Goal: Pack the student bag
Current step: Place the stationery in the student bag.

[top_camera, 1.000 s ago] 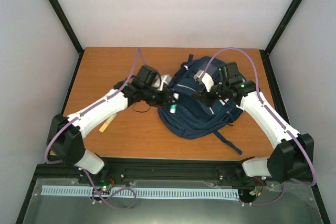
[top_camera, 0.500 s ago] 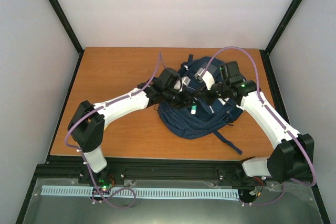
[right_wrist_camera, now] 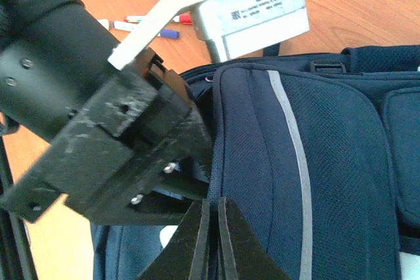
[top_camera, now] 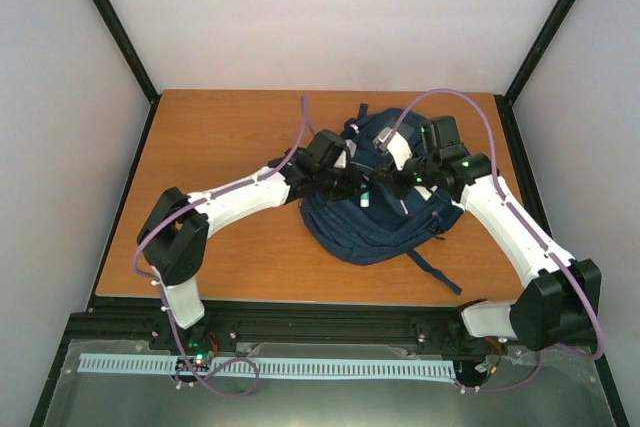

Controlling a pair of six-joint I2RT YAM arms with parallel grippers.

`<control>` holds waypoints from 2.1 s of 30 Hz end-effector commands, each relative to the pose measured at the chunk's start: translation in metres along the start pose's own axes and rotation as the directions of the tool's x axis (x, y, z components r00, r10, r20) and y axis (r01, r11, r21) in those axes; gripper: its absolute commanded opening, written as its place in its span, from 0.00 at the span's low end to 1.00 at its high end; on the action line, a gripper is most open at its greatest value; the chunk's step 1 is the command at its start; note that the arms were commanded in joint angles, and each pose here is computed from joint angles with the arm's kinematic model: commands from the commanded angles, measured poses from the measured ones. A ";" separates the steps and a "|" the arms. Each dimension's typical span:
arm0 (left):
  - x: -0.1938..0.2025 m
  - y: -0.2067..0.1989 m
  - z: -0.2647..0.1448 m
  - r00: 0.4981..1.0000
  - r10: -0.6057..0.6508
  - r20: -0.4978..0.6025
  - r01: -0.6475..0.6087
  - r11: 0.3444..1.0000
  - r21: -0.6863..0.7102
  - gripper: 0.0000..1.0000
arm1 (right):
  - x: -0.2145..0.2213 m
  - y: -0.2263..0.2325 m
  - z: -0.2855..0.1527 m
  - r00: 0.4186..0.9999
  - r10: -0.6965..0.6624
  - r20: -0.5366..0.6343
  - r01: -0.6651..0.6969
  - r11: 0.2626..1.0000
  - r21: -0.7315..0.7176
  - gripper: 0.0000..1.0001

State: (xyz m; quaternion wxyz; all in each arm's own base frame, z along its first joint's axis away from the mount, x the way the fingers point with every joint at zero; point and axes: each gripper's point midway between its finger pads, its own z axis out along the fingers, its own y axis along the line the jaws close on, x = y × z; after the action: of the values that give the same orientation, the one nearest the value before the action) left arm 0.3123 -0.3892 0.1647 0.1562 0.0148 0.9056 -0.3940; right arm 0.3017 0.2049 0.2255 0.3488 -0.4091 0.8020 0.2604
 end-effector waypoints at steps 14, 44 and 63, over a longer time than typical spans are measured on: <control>-0.070 -0.050 0.019 0.982 0.023 0.188 -0.048 0.990 0.131 0.03 | 0.028 -0.008 -0.013 0.999 -0.015 -0.046 0.021 0.992 0.127 0.51; -0.037 -0.060 0.008 0.999 -0.001 0.043 -0.007 0.984 0.179 0.52 | -0.012 -0.058 -0.025 0.978 0.191 0.077 -0.203 0.962 0.182 0.03; -0.002 0.178 -0.147 0.995 0.103 -0.015 -0.090 0.776 -0.625 0.62 | 0.013 -0.046 -0.021 0.982 0.167 0.090 -0.177 0.977 0.116 0.03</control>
State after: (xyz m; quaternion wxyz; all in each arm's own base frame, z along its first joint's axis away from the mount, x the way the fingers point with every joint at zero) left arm 0.2900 -0.2477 0.1581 0.1866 0.0600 0.9616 -0.1919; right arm 0.3258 0.1565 0.1963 0.3324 -0.2876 0.8646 0.2436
